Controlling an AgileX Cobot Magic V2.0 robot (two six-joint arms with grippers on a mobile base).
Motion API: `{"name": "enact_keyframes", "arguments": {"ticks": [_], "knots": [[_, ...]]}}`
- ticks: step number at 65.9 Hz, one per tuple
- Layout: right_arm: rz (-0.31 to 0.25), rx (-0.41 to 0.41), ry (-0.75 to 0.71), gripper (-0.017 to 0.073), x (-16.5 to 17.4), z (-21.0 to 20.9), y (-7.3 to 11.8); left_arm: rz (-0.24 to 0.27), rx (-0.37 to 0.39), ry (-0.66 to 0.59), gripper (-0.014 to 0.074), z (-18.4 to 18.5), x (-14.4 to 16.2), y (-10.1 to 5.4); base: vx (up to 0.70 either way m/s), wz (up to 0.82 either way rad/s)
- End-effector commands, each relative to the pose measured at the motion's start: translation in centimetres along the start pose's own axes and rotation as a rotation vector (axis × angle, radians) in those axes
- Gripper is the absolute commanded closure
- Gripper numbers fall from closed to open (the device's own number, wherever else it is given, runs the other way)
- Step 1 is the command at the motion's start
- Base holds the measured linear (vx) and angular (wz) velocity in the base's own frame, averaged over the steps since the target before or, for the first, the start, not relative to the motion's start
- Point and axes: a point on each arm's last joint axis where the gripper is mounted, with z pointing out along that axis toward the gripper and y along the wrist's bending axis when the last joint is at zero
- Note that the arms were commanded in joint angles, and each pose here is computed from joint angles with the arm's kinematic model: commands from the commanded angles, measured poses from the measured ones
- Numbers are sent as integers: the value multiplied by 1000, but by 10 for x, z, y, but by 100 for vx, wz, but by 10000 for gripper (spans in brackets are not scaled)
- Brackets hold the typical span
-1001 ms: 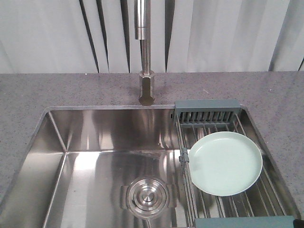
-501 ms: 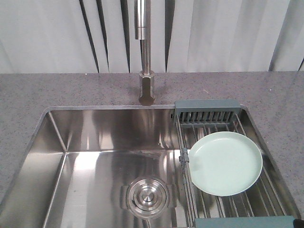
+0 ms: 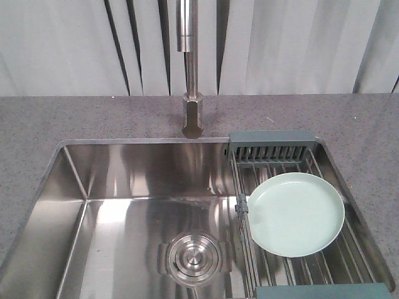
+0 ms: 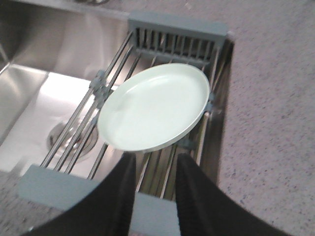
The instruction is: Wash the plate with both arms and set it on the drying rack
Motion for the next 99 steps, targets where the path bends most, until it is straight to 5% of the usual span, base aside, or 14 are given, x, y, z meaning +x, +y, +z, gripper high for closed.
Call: {"name": "enact_keyframes", "arguments": {"ticks": [1,9,44,99], "knots": [[3,80,-199,470,-4,2,-5,-13,-1,-117,600,-2,-17,0,0,0],[14,139,-289,575,12,10,-9,-13,-1,-117,600,-2,-17,0,0,0],[-14,234,-578,564,72,39,-12,-13,-1,-117,600,-2,-17,0,0,0],[-32,235,-566,564,72,39,-12,-13,-1,-117,600,-2,-17,0,0,0]]}}
